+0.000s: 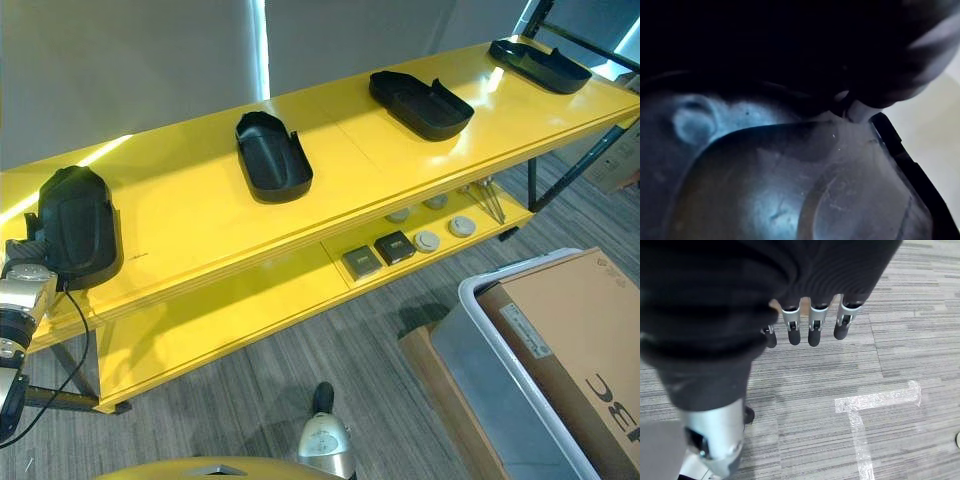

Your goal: Move parts from the plastic box to the shelf.

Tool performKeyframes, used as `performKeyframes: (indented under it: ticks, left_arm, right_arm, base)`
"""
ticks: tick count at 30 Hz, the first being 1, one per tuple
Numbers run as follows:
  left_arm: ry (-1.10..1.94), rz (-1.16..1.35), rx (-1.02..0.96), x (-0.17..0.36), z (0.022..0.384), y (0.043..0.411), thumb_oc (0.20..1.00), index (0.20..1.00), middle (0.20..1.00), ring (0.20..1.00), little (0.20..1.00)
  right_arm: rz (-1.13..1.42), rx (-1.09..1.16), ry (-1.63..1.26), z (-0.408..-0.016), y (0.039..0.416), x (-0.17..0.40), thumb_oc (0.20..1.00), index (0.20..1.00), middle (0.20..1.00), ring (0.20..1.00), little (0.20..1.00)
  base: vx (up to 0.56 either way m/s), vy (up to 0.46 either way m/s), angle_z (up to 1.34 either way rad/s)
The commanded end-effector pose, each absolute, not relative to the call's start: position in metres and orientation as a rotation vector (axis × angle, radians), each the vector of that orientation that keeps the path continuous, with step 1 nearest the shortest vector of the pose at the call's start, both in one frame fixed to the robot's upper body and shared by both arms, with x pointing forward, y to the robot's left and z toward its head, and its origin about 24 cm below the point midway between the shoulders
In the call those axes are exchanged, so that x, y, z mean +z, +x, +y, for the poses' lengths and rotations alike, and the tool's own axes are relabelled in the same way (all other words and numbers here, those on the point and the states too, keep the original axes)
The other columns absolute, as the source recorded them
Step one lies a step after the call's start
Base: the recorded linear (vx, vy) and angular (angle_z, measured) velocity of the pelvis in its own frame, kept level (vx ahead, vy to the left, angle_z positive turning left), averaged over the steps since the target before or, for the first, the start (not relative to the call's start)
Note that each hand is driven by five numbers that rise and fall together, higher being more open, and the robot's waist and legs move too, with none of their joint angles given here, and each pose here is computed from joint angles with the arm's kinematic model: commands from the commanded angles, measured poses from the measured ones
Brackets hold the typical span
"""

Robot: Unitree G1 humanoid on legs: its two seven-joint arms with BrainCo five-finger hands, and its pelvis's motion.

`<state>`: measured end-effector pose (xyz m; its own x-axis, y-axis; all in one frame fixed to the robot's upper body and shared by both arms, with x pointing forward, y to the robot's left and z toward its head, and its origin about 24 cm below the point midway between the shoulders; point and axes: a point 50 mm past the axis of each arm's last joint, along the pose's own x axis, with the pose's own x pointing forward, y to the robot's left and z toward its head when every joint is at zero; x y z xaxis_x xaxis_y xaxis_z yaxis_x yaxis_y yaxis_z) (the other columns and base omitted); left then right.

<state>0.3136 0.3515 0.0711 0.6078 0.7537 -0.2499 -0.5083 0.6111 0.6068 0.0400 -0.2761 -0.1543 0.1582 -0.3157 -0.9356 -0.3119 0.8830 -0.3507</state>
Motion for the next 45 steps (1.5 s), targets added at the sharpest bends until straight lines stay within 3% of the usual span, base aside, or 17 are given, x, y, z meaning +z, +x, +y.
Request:
performKeyframes:
  ticks: [1,10,11,12,13,27,31,33,38,45]
  left_arm:
    - [0.517,0.348,0.855,0.121,0.356,0.335,0.200,0.200,0.200,0.200,0.200]
    - [0.511,0.395,0.870,0.117,0.362,0.331,0.200,0.200,0.200,0.200,0.200]
    - [0.503,0.400,0.872,0.116,0.363,0.330,0.250,0.250,0.250,0.250,0.250]
    - [0.503,0.410,0.866,0.116,0.364,0.330,0.918,0.918,0.918,0.918,0.918]
    - [0.502,0.411,0.865,0.115,0.364,0.330,1.000,1.000,1.000,1.000,1.000]
    - [0.374,0.250,0.733,0.118,0.343,0.338,1.000,1.000,1.000,1.000,1.000]
    - [0.352,0.023,0.715,0.145,0.332,0.339,1.000,1.000,1.000,1.000,1.000]
    - [0.382,-0.188,0.690,0.178,0.325,0.327,1.000,1.000,1.000,1.000,1.000]
    - [0.405,-0.363,0.608,0.203,0.312,0.297,1.000,1.000,1.000,1.000,1.000]
    - [0.261,-0.367,0.212,0.187,0.284,0.264,1.000,1.000,1.000,1.000,1.000]
  right_arm:
    - [1.468,0.010,-0.594,-0.286,0.034,-0.152,1.000,1.000,1.000,1.000,1.000]
    - [1.475,0.021,-0.599,-0.286,0.031,-0.153,1.000,1.000,1.000,1.000,1.000]
    - [1.475,0.023,-0.601,-0.286,0.031,-0.153,1.000,1.000,1.000,1.000,1.000]
    - [1.474,0.024,-0.602,-0.286,0.031,-0.153,1.000,1.000,1.000,1.000,1.000]
    - [1.474,0.024,-0.602,-0.286,0.031,-0.153,1.000,1.000,1.000,1.000,1.000]
    - [1.476,0.024,-0.593,-0.278,0.028,-0.156,1.000,1.000,1.000,1.000,1.000]
    - [1.478,0.006,-0.574,-0.276,0.024,-0.157,1.000,1.000,1.000,1.000,1.000]
    - [1.481,-0.007,-0.557,-0.273,0.020,-0.159,1.000,1.000,1.000,1.000,1.000]
    - [1.487,-0.030,-0.526,-0.269,0.013,-0.161,1.000,1.000,1.000,1.000,1.000]
    - [1.488,-0.071,-0.494,-0.269,0.012,-0.160,1.000,1.000,1.000,1.000,1.000]
  base:
    - [0.00,0.000,-0.06]
    - [0.01,-0.001,-0.04]
    - [0.00,0.000,0.00]
    - [0.00,0.000,0.00]
    - [0.00,0.000,0.00]
    - [0.00,0.005,0.01]
    - [0.00,0.015,0.10]
    - [-0.01,0.020,0.06]
    - [0.00,0.012,0.15]
    - [-0.02,0.022,0.14]
